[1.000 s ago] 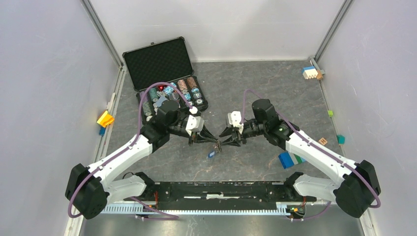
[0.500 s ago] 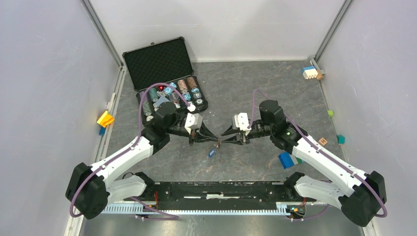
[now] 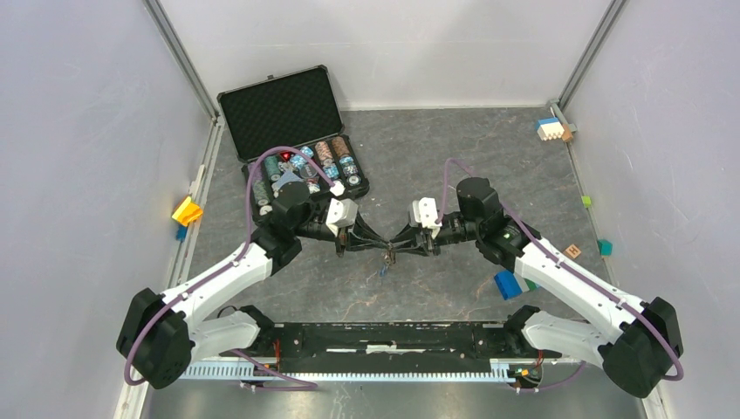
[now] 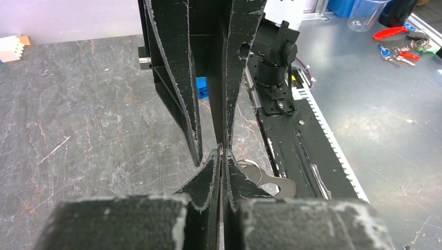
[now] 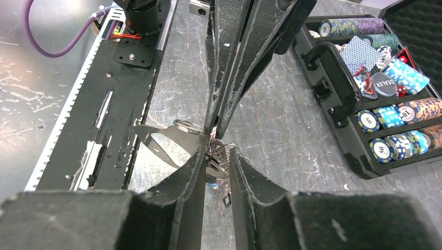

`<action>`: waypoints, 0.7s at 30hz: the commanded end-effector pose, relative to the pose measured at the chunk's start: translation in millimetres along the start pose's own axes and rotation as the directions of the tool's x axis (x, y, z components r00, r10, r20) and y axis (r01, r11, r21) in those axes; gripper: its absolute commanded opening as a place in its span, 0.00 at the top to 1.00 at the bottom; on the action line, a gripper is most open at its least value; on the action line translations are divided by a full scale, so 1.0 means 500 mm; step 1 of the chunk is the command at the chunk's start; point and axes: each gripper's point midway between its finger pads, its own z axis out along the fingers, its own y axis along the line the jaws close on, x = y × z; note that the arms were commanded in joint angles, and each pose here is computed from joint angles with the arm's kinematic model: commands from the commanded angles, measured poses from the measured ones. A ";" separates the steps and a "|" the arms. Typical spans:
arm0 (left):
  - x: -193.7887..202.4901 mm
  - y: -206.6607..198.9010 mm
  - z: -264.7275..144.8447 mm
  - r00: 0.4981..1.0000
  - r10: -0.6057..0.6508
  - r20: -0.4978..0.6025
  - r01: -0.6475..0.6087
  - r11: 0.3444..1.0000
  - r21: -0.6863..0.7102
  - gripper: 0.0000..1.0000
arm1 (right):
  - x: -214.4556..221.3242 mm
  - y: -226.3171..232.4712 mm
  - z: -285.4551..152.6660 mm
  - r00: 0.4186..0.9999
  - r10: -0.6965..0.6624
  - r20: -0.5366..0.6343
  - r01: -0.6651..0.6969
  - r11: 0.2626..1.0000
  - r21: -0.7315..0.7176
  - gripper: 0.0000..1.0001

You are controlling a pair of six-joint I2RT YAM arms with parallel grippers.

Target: Put the keys on the keyring

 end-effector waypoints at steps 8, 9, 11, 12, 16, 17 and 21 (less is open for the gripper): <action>-0.012 0.017 0.000 1.000 0.019 0.022 -0.018 0.999 -0.030 0.98 | -0.022 0.000 0.003 0.999 -0.010 0.041 0.011 1.000 -0.008 0.76; -0.012 0.018 0.000 1.000 0.018 0.021 -0.017 0.999 -0.032 0.98 | -0.021 0.000 0.003 0.999 -0.009 0.040 0.009 1.000 -0.009 0.78; -0.012 0.018 0.000 1.000 0.020 0.021 -0.019 0.999 -0.032 0.98 | -0.021 0.000 0.003 0.999 -0.009 0.040 0.009 1.000 -0.007 0.82; -0.011 0.018 0.000 1.000 0.019 0.021 -0.019 0.999 -0.032 0.98 | -0.020 -0.001 0.003 0.999 -0.010 0.039 0.010 1.000 -0.006 0.85; -0.011 0.019 -0.002 1.000 0.021 0.021 -0.020 0.999 -0.037 0.98 | -0.017 -0.007 0.000 1.000 -0.018 0.026 0.018 1.000 0.017 1.00; -0.010 0.019 -0.003 1.000 0.021 0.020 -0.020 0.999 -0.038 0.98 | -0.016 -0.013 -0.002 1.000 -0.021 0.016 0.021 0.999 0.034 1.00; 0.010 0.023 -0.008 0.998 0.052 -0.022 -0.053 0.998 -0.044 0.97 | -0.018 -0.037 -0.015 0.998 -0.043 -0.044 0.047 0.995 0.093 1.00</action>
